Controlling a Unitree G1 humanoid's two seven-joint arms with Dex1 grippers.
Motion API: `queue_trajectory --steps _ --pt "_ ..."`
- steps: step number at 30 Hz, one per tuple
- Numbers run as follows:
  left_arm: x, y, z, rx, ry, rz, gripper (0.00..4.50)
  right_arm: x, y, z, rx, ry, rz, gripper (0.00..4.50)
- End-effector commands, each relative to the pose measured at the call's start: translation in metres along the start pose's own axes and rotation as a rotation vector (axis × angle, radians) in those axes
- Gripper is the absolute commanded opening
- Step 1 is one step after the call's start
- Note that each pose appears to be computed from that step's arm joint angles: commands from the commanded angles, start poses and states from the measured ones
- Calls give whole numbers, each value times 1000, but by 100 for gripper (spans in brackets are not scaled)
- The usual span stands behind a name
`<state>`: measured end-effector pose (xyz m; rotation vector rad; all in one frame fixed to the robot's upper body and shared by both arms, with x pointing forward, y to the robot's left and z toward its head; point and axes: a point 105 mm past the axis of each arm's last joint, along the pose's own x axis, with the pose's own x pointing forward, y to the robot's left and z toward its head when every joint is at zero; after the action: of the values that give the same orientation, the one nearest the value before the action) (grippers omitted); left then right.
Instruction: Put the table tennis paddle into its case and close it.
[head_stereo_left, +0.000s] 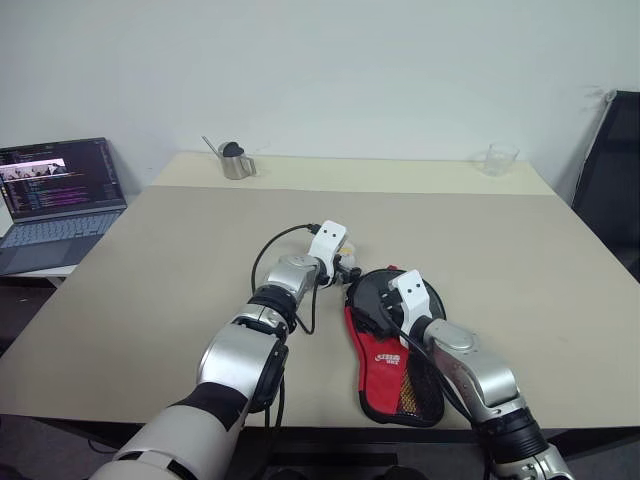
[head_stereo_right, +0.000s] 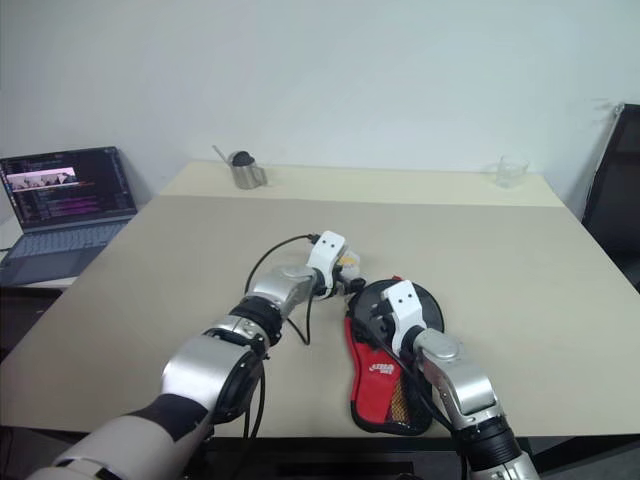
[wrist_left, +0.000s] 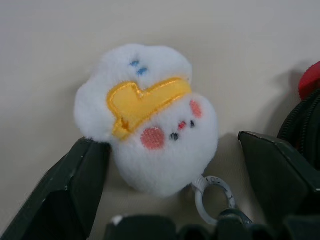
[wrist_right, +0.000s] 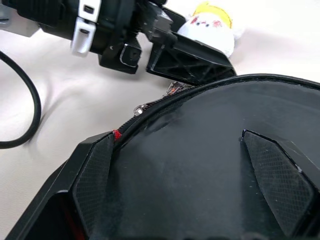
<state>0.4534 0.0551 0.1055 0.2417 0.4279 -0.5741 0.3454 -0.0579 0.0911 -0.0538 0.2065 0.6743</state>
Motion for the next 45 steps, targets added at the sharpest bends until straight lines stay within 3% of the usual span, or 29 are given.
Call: queue_trajectory --steps 1,10,16,20,31,39,45 --pt "-1 -1 28 50 -65 18 317 -3 1 4 -7 -15 -4 450" --pt "-3 1 48 156 -96 75 8 -6 -2 7 -16 -13 -22 450" --pt "0 -8 60 264 -111 98 2 -6 -1 7 -20 -7 -19 450" --pt "6 -29 67 205 -132 65 2 -7 2 5 -18 4 -10 450" --pt "17 -66 73 387 -140 80 2 -11 14 0 -6 27 5 450" --pt "18 -69 77 475 -157 153 2 -17 24 -4 10 41 6 450" --pt "11 -51 91 495 -206 307 2 -21 29 -8 28 54 1 450"
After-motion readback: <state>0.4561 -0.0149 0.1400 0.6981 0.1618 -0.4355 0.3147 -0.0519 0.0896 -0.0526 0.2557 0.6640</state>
